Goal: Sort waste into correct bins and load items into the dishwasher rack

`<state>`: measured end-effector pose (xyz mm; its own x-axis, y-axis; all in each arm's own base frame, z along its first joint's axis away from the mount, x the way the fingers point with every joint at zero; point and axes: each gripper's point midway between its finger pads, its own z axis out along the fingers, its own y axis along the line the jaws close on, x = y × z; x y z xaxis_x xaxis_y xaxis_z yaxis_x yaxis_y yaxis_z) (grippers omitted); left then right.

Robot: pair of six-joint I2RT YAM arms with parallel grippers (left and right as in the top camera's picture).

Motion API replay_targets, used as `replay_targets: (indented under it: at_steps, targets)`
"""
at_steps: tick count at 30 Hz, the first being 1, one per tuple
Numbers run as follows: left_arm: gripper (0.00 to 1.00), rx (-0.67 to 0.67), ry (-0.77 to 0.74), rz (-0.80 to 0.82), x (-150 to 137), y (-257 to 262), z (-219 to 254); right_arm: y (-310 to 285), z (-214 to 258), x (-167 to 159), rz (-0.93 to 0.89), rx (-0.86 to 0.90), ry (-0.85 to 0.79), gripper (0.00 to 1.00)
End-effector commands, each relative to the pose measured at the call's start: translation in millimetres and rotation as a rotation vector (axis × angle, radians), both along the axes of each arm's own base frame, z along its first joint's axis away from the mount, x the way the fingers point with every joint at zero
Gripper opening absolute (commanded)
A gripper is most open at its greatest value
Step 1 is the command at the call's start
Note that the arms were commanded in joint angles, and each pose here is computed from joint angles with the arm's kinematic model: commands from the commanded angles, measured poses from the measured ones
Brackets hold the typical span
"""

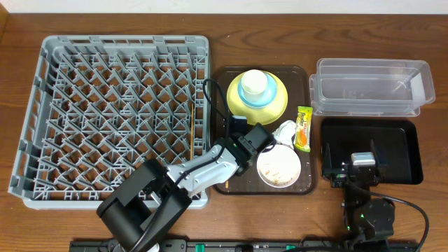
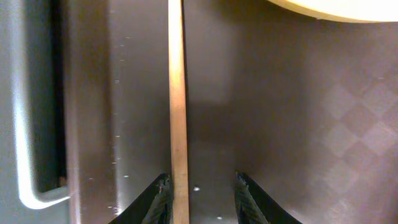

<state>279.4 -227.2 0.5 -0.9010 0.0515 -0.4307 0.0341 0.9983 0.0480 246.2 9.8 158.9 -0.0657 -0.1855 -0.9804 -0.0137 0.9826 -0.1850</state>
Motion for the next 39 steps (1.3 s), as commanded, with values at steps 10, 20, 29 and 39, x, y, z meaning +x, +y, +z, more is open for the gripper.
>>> replay_targets:
  at_steps: [10, 20, 29, 39]
  targets:
    - [0.36, 0.012, 0.097, -0.015, -17, 2, -27, -1, -1, 0, 0.000, -0.011, 0.005, 0.99]
    - [0.22, -0.010, 0.123, -0.024, -19, -3, -35, -1, -1, 0, 0.000, -0.011, 0.005, 0.99]
    - [0.14, -0.015, 0.118, -0.024, -18, -5, -32, -1, -1, 0, 0.000, -0.011, 0.005, 1.00]
    - [0.06, -0.030, 0.081, -0.069, -15, -7, -9, -1, -1, 0, 0.000, -0.011, 0.005, 0.99]
